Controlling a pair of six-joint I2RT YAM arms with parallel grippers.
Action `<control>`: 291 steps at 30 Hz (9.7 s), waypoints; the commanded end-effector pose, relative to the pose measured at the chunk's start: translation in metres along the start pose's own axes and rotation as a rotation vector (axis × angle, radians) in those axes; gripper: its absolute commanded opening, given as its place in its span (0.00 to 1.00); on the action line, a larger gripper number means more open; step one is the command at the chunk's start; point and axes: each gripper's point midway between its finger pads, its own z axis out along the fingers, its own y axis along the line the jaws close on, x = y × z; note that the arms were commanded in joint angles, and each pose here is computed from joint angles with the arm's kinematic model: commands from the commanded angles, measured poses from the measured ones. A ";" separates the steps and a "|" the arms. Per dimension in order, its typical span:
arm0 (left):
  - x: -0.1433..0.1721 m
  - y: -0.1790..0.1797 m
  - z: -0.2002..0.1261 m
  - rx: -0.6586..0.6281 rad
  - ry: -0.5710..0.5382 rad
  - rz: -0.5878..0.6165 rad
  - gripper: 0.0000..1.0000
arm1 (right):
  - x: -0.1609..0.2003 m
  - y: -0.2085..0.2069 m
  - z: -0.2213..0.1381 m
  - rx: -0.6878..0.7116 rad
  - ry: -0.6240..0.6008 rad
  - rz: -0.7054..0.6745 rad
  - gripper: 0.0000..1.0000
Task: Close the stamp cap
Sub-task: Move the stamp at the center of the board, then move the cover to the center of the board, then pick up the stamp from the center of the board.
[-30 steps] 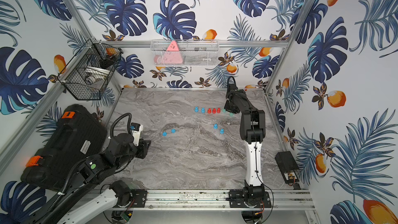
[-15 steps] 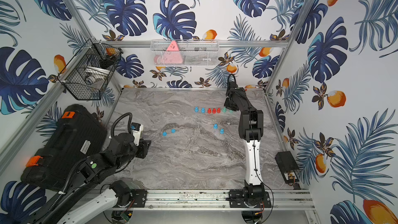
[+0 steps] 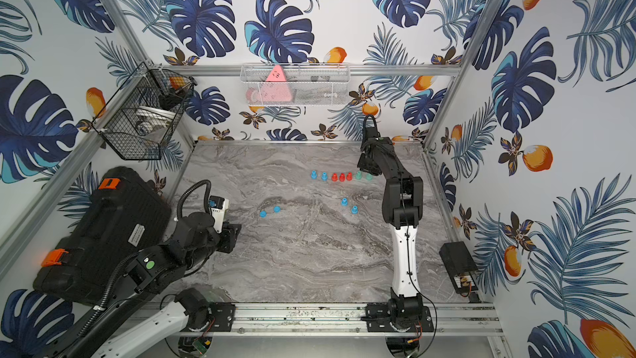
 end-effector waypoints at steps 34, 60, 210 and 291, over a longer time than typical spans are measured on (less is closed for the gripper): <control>0.007 -0.005 0.012 0.006 0.055 0.014 0.46 | 0.233 -0.043 -0.172 -0.291 0.017 -0.214 0.37; 0.005 -0.041 0.070 0.056 0.209 -0.056 0.46 | 0.256 -0.052 -0.191 -0.294 -0.122 -0.227 0.38; 0.067 -0.155 0.228 0.044 0.484 0.038 0.41 | 0.256 -0.053 -0.210 -0.274 -0.221 -0.249 0.40; 0.009 -0.021 0.000 0.070 0.020 0.045 0.45 | 0.157 0.017 -0.126 -0.214 0.023 -0.212 0.40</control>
